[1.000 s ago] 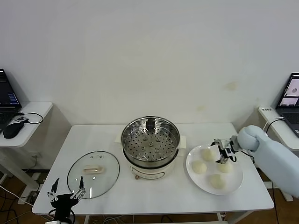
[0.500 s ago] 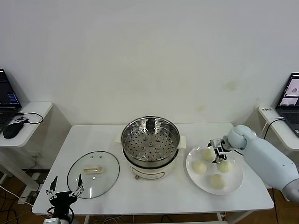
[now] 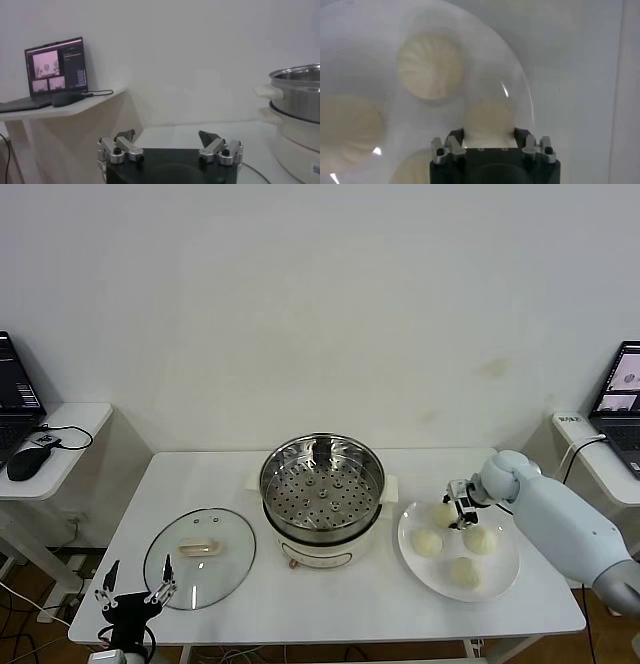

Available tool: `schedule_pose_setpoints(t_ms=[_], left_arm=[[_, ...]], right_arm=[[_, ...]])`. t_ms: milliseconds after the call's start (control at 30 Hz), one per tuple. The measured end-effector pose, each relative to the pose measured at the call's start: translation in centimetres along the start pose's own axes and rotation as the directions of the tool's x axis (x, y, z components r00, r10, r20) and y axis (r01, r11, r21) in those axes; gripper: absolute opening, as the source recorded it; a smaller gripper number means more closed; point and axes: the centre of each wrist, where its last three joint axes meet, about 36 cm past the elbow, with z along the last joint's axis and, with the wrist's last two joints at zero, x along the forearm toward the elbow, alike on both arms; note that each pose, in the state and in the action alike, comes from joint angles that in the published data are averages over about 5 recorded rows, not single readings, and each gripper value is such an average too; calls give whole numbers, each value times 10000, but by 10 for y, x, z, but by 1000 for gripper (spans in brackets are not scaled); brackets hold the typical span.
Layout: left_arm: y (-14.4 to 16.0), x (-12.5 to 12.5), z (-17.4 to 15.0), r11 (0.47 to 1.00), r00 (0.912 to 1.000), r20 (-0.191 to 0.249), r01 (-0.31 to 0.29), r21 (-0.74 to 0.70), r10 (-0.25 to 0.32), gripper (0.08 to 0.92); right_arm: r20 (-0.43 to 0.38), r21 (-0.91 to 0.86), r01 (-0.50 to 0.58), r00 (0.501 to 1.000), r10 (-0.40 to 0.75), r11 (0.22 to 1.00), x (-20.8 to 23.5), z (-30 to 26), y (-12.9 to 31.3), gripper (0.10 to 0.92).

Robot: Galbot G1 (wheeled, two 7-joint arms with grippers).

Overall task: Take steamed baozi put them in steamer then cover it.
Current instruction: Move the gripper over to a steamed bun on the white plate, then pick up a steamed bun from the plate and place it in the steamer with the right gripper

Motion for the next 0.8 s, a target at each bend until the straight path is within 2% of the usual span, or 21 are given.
schedule_pose_setpoints(t_ms=[200, 467, 800], left_arm=[[0, 0, -1, 10000, 10000, 9, -19, 81, 19, 823], [-2, -3, -3, 9997, 9999, 68, -133, 196, 132, 823], [-1, -10, -7, 9994, 9995, 239, -212, 274, 206, 823]], right_arm=[[237, -13, -249, 9994, 250, 9997, 39, 6, -12, 645], [776, 85, -1028, 9918, 1018, 9947, 113, 2, -43, 653], [1766, 1084, -2146, 9651, 1936, 9707, 194, -62, -101, 653]])
